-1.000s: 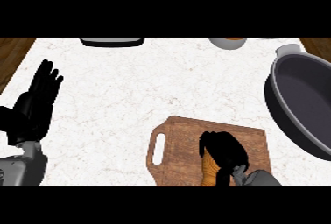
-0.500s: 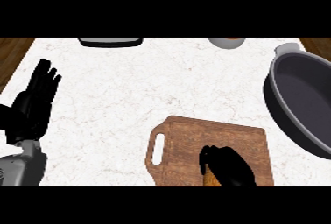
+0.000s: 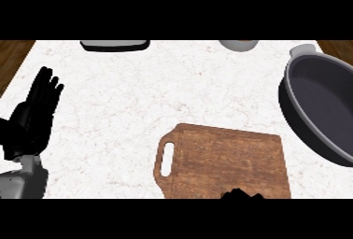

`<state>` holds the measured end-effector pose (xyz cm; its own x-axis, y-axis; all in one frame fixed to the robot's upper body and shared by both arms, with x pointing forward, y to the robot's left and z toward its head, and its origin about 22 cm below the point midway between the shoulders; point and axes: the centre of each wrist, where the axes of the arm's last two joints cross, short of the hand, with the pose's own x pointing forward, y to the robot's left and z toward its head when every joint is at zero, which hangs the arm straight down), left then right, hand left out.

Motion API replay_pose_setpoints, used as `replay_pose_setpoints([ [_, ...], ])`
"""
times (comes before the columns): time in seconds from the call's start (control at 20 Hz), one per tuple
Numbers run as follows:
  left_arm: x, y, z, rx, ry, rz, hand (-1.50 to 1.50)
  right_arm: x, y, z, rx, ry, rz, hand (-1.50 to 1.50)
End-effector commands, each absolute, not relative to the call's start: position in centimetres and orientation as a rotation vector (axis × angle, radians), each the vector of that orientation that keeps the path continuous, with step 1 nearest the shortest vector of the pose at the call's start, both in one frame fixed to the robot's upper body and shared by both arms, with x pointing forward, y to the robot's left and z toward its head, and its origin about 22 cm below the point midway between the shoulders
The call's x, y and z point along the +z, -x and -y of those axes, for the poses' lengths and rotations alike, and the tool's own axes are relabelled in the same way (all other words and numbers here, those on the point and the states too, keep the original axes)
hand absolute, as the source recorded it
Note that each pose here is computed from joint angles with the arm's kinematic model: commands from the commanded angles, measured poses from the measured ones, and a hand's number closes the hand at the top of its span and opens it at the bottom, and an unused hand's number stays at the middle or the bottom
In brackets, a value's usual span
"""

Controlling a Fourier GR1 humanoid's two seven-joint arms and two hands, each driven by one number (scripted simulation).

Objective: Pick the croissant from the cutting board and place it in the pot

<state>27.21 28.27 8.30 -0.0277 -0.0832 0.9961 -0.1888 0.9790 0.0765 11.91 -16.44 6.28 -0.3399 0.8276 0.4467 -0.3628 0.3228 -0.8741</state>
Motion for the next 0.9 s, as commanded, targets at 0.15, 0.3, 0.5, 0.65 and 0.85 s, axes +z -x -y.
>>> replay_pose_setpoints([
  [0.15,8.3,-27.8,-29.7,0.098,-0.228,1.593,0.0,12.9,-10.8,18.8,0.821,0.65,1.749,1.5],
  [0.3,7.8,-26.8,-29.0,0.103,-0.225,1.612,0.0,15.2,-10.7,20.5,0.733,0.813,1.808,1.5],
  [0.5,8.7,-27.0,-28.8,0.085,-0.216,1.608,0.0,16.3,-10.0,21.9,0.592,0.815,1.816,1.5],
  [0.65,10.2,-27.8,-28.5,0.089,-0.225,1.614,0.0,16.4,-11.2,24.2,0.589,0.915,1.794,1.5],
  [0.85,7.9,-27.1,-28.8,0.084,-0.214,1.607,0.0,16.8,-12.3,25.5,0.556,0.889,1.772,1.5],
])
